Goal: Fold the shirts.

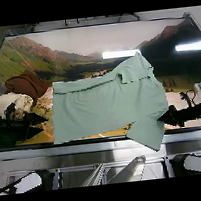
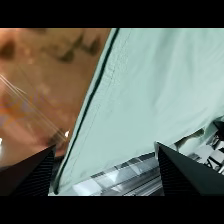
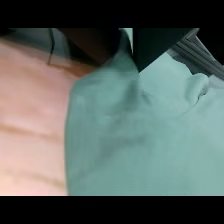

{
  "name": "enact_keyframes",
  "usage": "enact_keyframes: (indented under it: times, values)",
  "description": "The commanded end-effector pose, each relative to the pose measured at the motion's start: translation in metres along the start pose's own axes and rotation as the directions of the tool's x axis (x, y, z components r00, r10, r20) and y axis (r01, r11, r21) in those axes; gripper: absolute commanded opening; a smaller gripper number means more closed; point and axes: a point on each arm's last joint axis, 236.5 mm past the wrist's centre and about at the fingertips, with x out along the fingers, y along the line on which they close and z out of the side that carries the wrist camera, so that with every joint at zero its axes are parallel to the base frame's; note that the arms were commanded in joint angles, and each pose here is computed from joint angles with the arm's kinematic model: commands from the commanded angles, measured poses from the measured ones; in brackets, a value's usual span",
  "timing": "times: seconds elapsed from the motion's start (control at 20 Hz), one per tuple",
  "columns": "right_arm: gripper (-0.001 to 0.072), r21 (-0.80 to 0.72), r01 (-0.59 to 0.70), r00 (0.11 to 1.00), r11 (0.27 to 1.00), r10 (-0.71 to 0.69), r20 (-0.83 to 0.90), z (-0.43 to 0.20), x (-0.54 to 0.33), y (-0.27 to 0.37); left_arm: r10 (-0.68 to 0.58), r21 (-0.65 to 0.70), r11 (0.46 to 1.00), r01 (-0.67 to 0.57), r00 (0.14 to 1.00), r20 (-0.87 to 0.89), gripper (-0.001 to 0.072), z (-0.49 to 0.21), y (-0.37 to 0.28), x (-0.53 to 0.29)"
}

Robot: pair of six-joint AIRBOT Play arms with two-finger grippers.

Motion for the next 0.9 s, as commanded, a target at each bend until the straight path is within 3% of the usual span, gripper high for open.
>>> enact_keyframes:
  times: [0.0, 0.35, 0.7, 0.75, 0.85]
  values:
    - [0.0017, -0.02, -0.005, 0.999, 1.0, 0.006, 0.053, 0.015, 0.005, 0.006, 0.046, -0.016, 0.999, -0.046, 0.999, 0.001, 0.0702, -0.001, 0.012, 0.0]
    - [0.0017, -0.041, -0.049, 0.994, 0.998, 0.052, 0.094, 0.025, 0.005, 0.017, 0.045, -0.09, 0.995, -0.048, 0.998, -0.036, 0.0701, -0.033, 0.034, 0.036]
    - [0.0018, -0.038, -0.089, 0.99, 0.995, 0.093, 0.106, 0.028, 0.004, 0.027, 0.122, 0.08, 0.991, -0.109, 0.976, -0.182, 0.0681, -0.07, 0.012, 0.082]
    - [0.0018, -0.038, -0.092, 0.99, 0.995, 0.095, 0.102, 0.027, 0.004, 0.027, 0.131, 0.089, 0.989, -0.116, 0.974, -0.186, 0.0646, -0.069, 0.007, 0.083]
    - [0.0018, -0.039, -0.098, 0.991, 0.994, 0.102, 0.092, 0.024, 0.004, 0.029, 0.134, 0.124, 0.986, -0.111, 0.973, -0.189, 0.0286, -0.064, -0.002, 0.081]
